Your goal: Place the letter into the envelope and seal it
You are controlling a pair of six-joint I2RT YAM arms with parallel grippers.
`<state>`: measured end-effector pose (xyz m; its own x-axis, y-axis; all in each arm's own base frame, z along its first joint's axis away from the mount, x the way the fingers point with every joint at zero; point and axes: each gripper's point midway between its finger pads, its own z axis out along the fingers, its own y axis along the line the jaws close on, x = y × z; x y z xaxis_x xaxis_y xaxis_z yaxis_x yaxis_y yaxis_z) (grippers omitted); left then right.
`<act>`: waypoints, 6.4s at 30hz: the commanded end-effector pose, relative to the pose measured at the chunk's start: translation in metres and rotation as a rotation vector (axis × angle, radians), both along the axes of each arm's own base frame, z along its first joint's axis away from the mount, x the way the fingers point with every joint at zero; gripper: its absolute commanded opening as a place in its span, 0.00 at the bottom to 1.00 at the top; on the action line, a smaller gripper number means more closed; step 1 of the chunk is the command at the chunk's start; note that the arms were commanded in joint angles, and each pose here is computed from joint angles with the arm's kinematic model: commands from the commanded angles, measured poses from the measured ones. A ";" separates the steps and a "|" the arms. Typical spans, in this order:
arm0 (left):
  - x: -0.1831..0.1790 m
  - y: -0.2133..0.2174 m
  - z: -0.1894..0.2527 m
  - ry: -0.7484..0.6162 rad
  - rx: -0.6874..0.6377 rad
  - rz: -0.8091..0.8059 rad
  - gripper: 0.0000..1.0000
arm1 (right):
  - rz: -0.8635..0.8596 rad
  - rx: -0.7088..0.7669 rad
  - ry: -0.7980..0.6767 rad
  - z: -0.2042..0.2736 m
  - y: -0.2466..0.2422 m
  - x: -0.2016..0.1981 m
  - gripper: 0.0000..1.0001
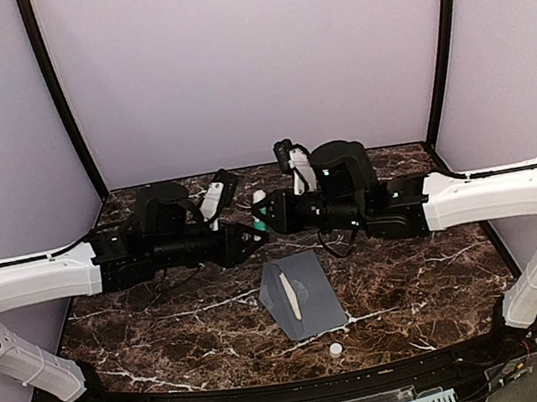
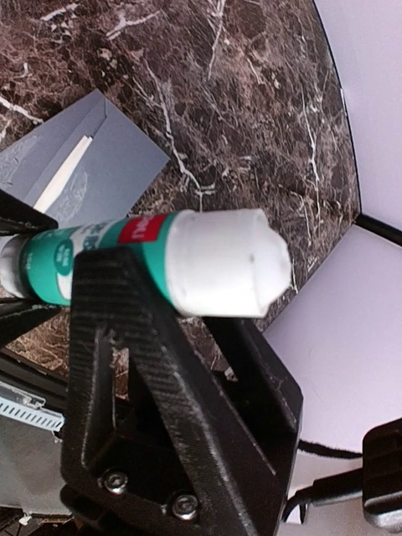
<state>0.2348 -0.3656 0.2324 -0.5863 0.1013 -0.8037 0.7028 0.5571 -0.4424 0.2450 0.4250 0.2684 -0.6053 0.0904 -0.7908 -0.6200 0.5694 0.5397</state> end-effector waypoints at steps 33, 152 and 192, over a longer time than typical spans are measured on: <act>-0.123 -0.008 0.089 0.014 -0.446 -0.730 0.00 | 0.698 0.484 -0.277 0.108 -0.023 -0.128 0.42; -0.085 0.022 0.088 -0.095 -0.393 -0.376 0.00 | 0.311 0.367 -0.176 0.090 -0.021 -0.080 0.71; -0.003 0.044 0.029 -0.114 -0.039 0.083 0.00 | 0.091 -0.007 -0.106 0.034 0.041 -0.052 0.00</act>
<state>0.1926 -0.3374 0.2911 -0.5073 -0.0086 -0.8617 0.8026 0.3594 -0.4761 0.1904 0.4548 0.3302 -0.4779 0.0998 -0.8727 -0.8102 0.3338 0.4818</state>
